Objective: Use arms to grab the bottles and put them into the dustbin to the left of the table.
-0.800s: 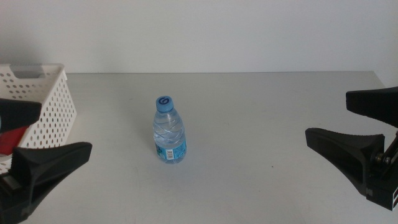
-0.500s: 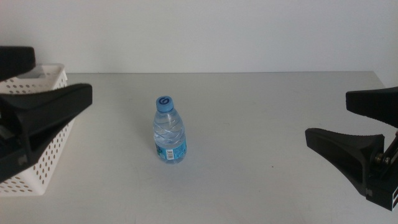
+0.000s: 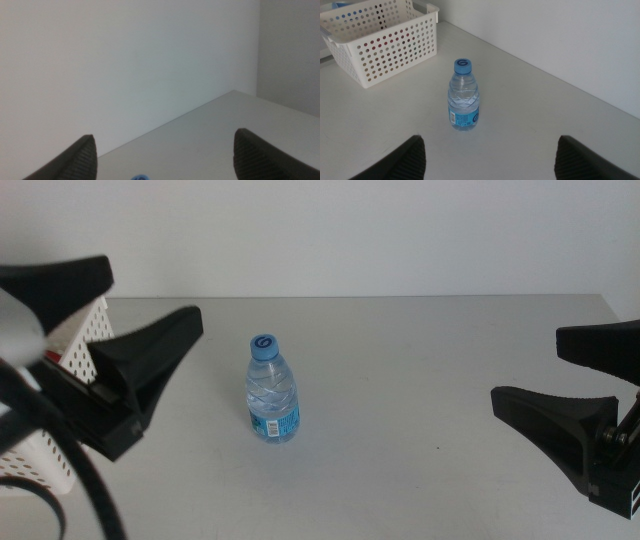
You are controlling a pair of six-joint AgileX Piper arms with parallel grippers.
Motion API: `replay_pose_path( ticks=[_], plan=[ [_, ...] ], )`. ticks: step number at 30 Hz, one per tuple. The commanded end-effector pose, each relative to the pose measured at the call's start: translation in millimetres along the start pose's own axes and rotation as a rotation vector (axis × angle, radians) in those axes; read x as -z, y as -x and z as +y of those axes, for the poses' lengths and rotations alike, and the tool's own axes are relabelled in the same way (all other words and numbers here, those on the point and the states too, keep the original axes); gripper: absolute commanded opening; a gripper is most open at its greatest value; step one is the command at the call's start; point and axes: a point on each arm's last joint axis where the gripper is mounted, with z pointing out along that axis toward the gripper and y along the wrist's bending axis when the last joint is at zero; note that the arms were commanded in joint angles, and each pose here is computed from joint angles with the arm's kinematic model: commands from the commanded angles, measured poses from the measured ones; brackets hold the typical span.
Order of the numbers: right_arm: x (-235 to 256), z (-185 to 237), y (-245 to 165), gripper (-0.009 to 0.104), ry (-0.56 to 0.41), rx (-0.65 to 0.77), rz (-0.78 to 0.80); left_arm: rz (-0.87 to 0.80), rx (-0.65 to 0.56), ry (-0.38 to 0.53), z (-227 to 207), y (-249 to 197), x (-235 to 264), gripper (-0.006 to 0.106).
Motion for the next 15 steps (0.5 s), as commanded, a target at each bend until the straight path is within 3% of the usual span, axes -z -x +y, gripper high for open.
replay_pose_path(
  ticks=[1, 8, 15],
  plan=[
    [4, -1, 14, 0.066, -0.007, 0.01, -0.095, -0.139, 0.029, 0.025, 1, -3, -3, 0.093],
    [4, -1, 14, 0.066, -0.007, 0.01, -0.095, -0.068, 0.053, 0.053, -1, -68, -7, 0.093],
    [4, -1, 14, 0.066, -0.007, 0.01, -0.095, 0.066, 0.054, 0.062, -3, -105, -27, 0.093]
  ],
)
